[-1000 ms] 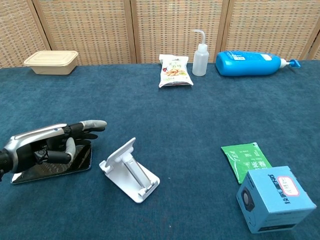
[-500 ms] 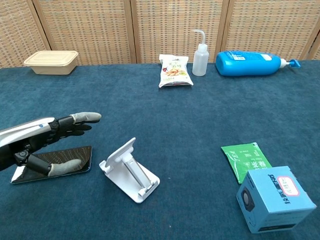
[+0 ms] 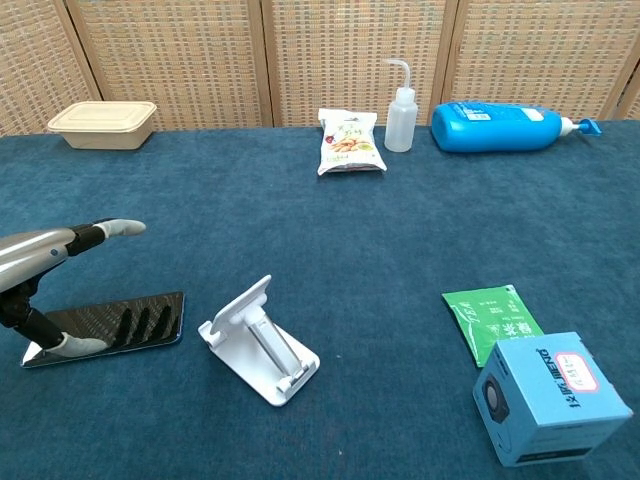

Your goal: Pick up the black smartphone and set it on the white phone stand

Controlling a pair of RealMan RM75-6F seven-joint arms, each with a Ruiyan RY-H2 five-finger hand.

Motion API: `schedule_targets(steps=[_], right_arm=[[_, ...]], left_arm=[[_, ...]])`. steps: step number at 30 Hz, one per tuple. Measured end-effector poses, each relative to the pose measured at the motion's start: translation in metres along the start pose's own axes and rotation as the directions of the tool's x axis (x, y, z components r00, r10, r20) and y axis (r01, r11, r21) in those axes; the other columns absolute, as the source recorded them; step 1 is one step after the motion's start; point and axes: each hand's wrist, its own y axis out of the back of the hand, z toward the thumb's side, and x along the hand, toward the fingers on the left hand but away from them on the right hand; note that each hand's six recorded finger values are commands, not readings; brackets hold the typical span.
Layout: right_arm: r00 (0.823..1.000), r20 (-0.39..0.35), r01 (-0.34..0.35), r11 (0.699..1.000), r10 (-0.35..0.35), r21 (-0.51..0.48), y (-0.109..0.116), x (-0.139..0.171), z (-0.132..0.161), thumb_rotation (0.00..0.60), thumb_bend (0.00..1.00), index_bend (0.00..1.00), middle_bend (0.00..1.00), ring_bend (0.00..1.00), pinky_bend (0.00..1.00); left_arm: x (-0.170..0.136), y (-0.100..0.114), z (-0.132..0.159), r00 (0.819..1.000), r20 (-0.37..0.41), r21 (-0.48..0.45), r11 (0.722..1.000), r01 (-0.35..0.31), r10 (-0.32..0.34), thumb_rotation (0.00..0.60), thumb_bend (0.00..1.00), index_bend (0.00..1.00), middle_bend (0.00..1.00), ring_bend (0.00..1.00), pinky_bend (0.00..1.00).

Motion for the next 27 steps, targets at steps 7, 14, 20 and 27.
schedule_targets(steps=[7, 14, 20, 27], right_arm=[[1.0, 0.001, -0.002, 1.0, 0.002, -0.005, 0.0, 0.0, -0.001, 0.6, 0.13, 0.0, 0.0, 0.0, 0.0], [1.0, 0.001, -0.007, 1.0, 0.007, -0.008, 0.0, -0.001, -0.001, 0.6, 0.13, 0.0, 0.0, 0.0, 0.0], [1.0, 0.003, -0.008, 1.0, 0.008, -0.011, 0.0, -0.001, -0.002, 0.6, 0.13, 0.0, 0.0, 0.0, 0.0], [1.0, 0.004, -0.011, 1.0, 0.011, -0.011, 0.0, -0.002, -0.003, 0.6, 0.12, 0.0, 0.0, 0.0, 0.0]], left_arm=[[0.005, -0.015, 0.0, 0.99, -0.141, -0.01, 1.0, 0.008, -0.01, 0.6, 0.12, 0.0, 0.02, 0.01, 0.04], [0.012, -0.02, 0.003, 0.987, -0.158, -0.025, 1.0, 0.014, -0.018, 0.6, 0.14, 0.0, 0.02, 0.02, 0.04], [0.019, -0.021, 0.008, 0.987, -0.161, -0.026, 0.999, 0.018, -0.022, 0.6, 0.15, 0.0, 0.03, 0.02, 0.04], [0.025, -0.027, 0.014, 0.986, -0.163, -0.031, 0.999, 0.03, -0.035, 0.6, 0.16, 0.03, 0.07, 0.05, 0.07]])
